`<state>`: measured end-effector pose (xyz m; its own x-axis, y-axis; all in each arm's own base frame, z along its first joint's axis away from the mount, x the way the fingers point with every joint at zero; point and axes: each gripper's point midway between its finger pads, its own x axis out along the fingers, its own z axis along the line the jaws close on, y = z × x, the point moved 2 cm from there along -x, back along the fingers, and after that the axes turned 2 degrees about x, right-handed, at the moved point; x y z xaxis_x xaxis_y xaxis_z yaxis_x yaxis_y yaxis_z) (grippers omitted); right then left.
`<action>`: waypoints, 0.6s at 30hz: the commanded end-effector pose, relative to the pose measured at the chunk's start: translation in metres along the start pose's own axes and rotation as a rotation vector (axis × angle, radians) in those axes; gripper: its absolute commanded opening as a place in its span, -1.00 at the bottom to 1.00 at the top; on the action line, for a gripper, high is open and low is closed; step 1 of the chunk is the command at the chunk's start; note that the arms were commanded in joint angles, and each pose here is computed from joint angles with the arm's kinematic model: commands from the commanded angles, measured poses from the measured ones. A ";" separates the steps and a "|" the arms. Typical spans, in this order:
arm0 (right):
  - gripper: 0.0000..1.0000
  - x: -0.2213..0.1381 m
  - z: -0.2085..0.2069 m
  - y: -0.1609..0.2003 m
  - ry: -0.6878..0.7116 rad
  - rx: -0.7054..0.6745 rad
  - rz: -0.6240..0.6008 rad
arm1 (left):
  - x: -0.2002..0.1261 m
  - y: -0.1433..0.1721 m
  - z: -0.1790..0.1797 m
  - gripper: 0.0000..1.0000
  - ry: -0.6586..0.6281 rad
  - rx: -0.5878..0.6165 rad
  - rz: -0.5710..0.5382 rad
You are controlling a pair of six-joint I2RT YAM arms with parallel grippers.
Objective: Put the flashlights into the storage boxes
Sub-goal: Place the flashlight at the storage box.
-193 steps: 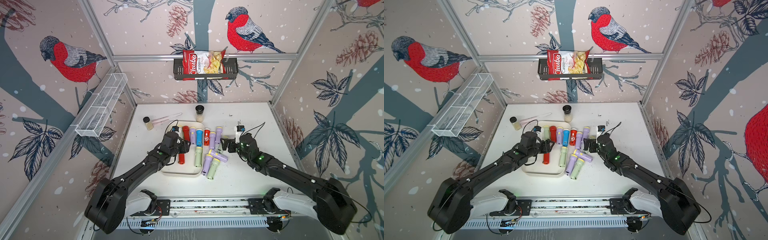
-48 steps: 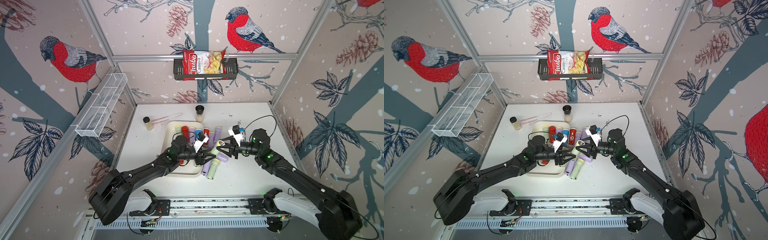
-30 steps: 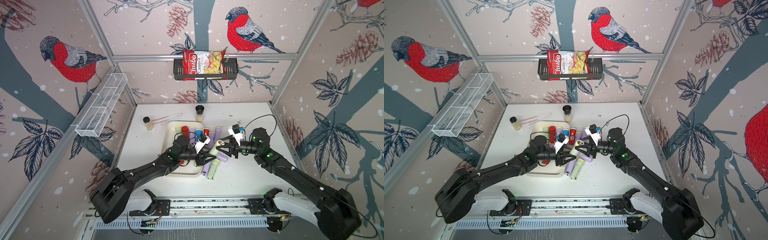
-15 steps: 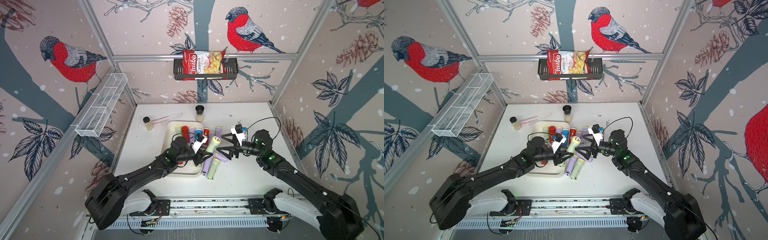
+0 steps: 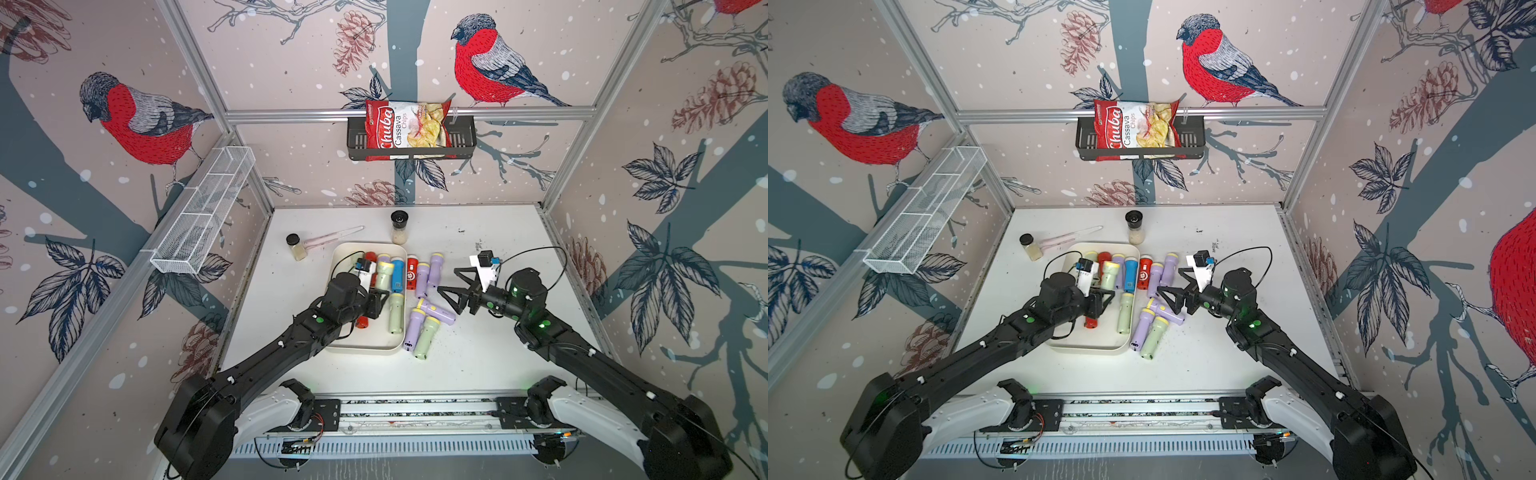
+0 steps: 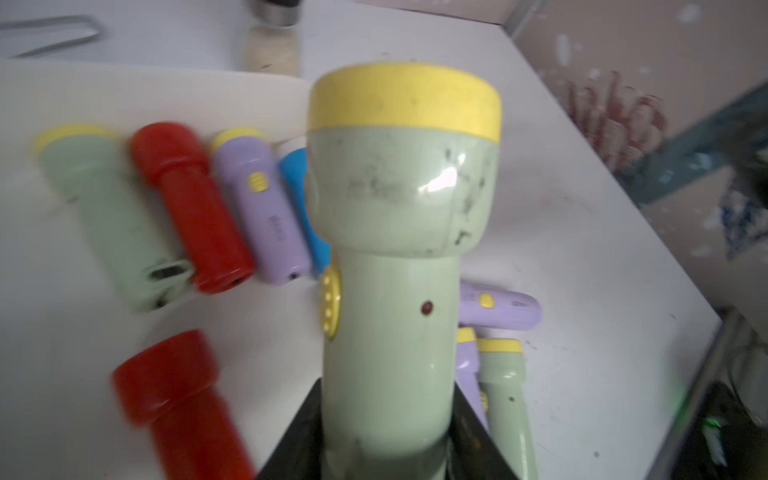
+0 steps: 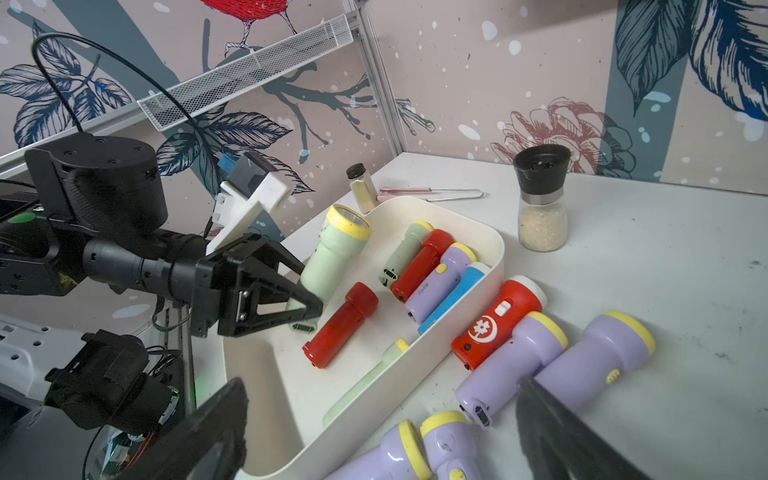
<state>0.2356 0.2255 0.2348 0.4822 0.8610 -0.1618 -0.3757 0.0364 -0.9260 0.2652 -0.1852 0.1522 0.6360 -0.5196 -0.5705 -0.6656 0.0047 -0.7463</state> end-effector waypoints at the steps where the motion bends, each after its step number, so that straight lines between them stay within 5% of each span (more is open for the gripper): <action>1: 0.99 0.003 -0.002 -0.007 0.007 -0.002 -0.031 | -0.005 0.011 0.038 -0.56 -0.168 -0.126 0.035; 18: 0.99 0.013 -0.004 0.005 0.010 -0.005 0.031 | 0.018 0.001 0.112 -0.55 -0.385 -0.247 0.136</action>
<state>0.2419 0.2344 0.2235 0.4728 0.8575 -0.2027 -0.4142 0.0133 -0.9101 0.3102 -0.1013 0.0994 0.5910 -0.1912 -0.7837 -0.8060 -0.1798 -0.5640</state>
